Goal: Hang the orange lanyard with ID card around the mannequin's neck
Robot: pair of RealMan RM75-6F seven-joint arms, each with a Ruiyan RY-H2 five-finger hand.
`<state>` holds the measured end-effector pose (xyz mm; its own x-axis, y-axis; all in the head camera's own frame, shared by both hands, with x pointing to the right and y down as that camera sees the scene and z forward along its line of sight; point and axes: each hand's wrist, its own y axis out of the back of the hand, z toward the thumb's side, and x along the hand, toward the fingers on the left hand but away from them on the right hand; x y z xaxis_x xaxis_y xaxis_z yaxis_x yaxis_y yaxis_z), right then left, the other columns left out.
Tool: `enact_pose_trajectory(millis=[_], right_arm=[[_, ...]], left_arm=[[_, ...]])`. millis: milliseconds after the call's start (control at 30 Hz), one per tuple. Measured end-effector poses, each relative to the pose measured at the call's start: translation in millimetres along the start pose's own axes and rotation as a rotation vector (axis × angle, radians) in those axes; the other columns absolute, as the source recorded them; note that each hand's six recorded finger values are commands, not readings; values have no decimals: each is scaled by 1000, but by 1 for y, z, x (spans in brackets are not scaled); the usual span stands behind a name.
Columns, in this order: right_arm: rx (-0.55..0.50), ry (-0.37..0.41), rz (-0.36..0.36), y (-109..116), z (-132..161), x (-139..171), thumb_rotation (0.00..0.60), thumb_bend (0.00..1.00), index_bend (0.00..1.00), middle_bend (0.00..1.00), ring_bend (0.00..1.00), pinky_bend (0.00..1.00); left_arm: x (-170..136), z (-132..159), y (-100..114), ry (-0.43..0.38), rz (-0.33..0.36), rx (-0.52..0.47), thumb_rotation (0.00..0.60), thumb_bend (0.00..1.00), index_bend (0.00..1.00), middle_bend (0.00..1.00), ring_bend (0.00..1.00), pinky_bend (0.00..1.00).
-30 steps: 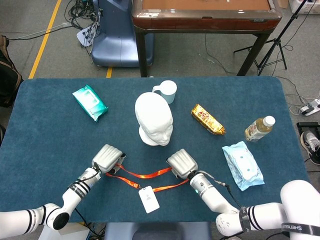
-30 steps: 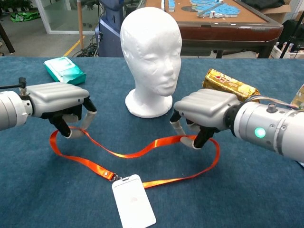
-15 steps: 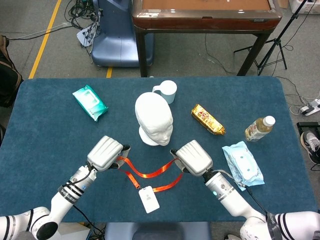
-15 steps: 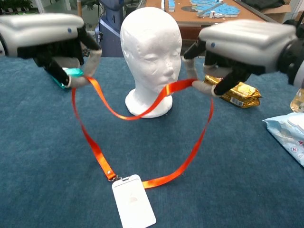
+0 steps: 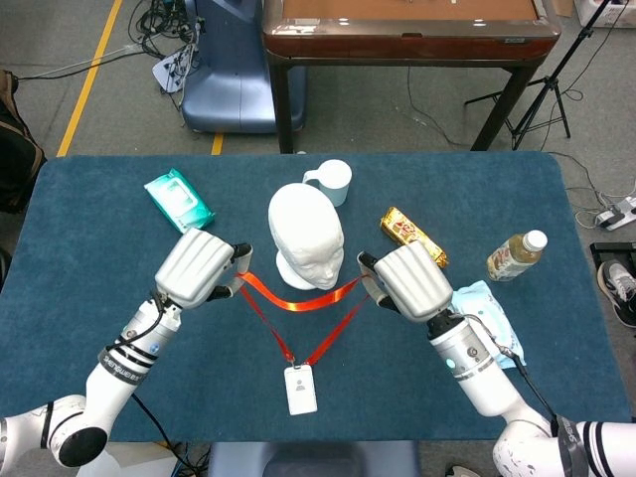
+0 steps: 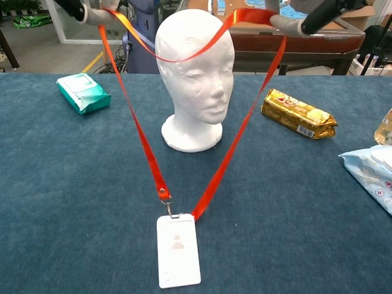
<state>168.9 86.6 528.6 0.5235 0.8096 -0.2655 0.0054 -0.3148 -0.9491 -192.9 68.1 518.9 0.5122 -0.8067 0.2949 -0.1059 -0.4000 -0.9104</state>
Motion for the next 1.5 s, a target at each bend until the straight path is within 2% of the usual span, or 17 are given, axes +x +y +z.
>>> enact_pose_trajectory(millis=[400,600,1033,1300,1500], right_arm=[[7,-79,-44,25,-18,-22,600,473,657,965,1000,1000],[26,-114,-52,35,-24,-29,600,473,657,965,1000,1000],[53,-184,-43,38,-50,-15,600,473,657,965,1000,1000],[33,-232,-33,32,-63,-35,600,474,657,965,1000,1000],[29,-258,-24,27,-65,-54,600,474,657,965,1000,1000]], left_arm=[[30,2,28,37,48,-7,600,350,636,1000,1000,980],[40,10,32,39,36,-36,600,350,636,1000,1000,980],[52,41,22,-19,-22,-73,600,350,636,1000,1000,980],[78,36,14,35,-30,-67,600,350,636,1000,1000,980],[97,22,15,90,-7,-45,600,350,638,1000,1000,980]])
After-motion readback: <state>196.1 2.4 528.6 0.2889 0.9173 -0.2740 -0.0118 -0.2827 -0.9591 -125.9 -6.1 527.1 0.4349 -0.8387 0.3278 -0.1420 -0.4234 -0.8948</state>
